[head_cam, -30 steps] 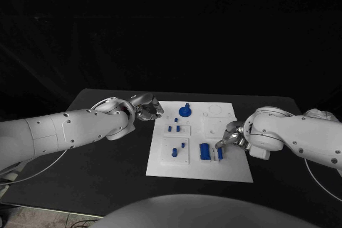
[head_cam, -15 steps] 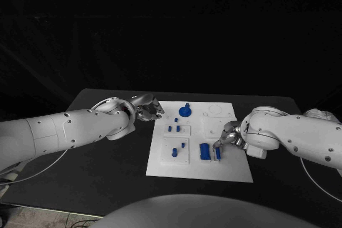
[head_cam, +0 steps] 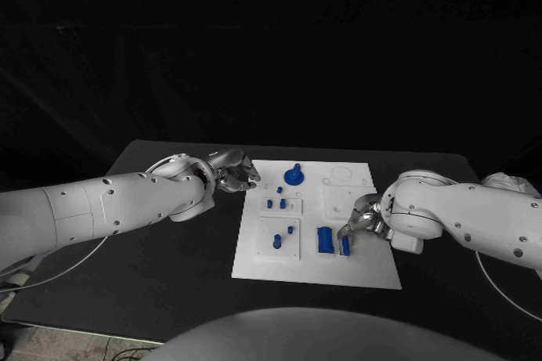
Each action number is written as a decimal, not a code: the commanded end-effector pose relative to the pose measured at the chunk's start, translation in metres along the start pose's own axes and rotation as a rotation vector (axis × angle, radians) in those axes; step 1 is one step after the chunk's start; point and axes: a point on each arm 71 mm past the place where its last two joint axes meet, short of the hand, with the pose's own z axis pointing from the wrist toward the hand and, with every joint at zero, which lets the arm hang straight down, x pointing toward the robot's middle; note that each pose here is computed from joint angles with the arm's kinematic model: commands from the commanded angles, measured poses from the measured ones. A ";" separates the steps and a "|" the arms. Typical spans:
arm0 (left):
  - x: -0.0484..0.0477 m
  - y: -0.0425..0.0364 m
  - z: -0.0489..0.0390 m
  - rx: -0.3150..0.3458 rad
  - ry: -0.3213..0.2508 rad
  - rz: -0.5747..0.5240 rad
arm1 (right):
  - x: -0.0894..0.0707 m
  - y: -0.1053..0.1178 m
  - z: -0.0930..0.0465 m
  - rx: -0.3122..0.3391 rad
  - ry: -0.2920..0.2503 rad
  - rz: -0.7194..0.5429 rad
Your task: Assemble the parts on the task board
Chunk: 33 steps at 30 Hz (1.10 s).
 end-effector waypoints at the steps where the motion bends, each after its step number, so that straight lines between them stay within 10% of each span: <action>1: 0.0016 -0.0012 0.0006 -0.001 0.018 -0.001 | 0.003 -0.001 0.001 0.014 0.017 -0.022; 24: 0.0019 0.0012 0.0005 -0.018 0.029 0.001 | 0.002 -0.005 0.000 0.009 -0.001 -0.001; 33: 0.0019 0.0024 -0.0005 -0.027 0.033 0.001 | -0.003 -0.010 -0.005 -0.044 -0.084 0.050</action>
